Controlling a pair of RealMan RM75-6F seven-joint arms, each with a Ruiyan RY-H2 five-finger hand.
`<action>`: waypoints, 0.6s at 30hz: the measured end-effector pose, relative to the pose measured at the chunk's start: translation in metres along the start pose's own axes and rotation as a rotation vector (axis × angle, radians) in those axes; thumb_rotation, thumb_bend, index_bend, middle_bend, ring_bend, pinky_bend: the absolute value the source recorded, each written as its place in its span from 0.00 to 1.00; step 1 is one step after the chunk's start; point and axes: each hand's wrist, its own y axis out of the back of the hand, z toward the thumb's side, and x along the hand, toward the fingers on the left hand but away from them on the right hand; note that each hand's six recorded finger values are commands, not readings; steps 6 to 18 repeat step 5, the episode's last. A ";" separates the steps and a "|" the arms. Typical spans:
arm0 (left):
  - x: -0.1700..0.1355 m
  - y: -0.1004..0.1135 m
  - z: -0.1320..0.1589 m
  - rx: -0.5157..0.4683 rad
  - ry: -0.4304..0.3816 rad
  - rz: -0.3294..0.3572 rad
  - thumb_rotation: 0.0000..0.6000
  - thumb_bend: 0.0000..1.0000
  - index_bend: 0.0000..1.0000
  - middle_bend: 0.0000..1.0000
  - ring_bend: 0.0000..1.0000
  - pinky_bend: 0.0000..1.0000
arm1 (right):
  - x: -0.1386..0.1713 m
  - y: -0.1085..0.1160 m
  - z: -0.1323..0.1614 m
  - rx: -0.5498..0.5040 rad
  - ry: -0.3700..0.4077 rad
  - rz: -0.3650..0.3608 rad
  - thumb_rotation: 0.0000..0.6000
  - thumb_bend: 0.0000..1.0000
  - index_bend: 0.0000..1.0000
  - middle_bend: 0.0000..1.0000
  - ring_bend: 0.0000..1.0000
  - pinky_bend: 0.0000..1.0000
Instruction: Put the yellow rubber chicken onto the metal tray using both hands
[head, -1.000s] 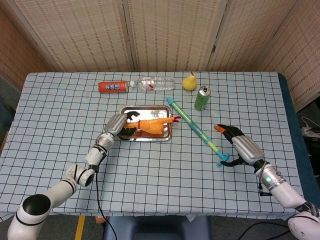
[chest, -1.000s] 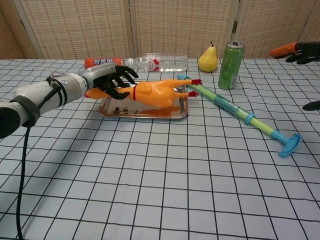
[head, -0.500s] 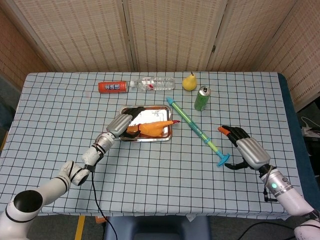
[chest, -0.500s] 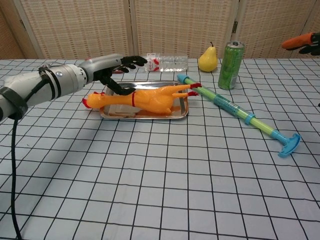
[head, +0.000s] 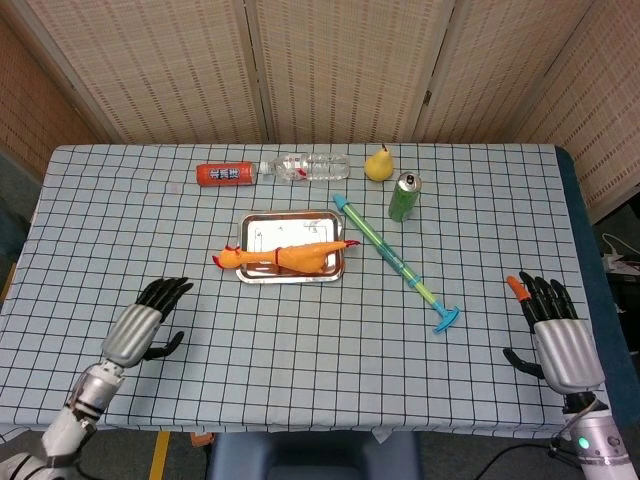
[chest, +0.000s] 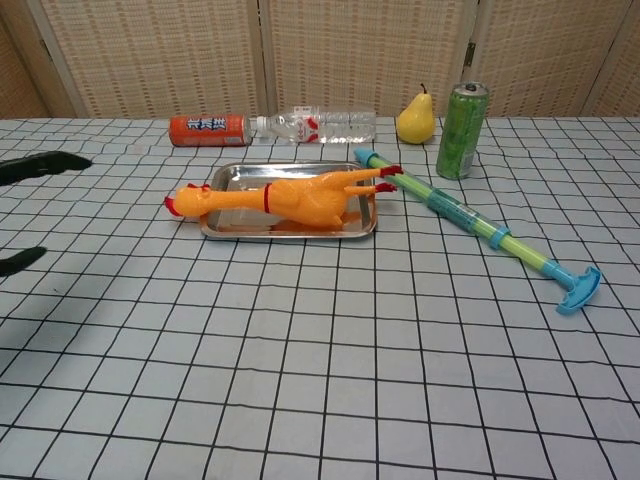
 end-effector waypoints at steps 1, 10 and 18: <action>-0.025 0.003 -0.012 0.017 0.051 0.016 1.00 0.43 0.00 0.00 0.00 0.02 | 0.008 -0.001 -0.004 0.007 -0.019 -0.022 1.00 0.12 0.00 0.00 0.00 0.00; -0.082 0.009 -0.035 0.075 0.166 0.024 1.00 0.43 0.00 0.00 0.00 0.02 | 0.041 -0.011 -0.017 0.045 -0.061 -0.049 1.00 0.12 0.00 0.00 0.00 0.00; -0.082 0.009 -0.035 0.075 0.166 0.024 1.00 0.43 0.00 0.00 0.00 0.02 | 0.041 -0.011 -0.017 0.045 -0.061 -0.049 1.00 0.12 0.00 0.00 0.00 0.00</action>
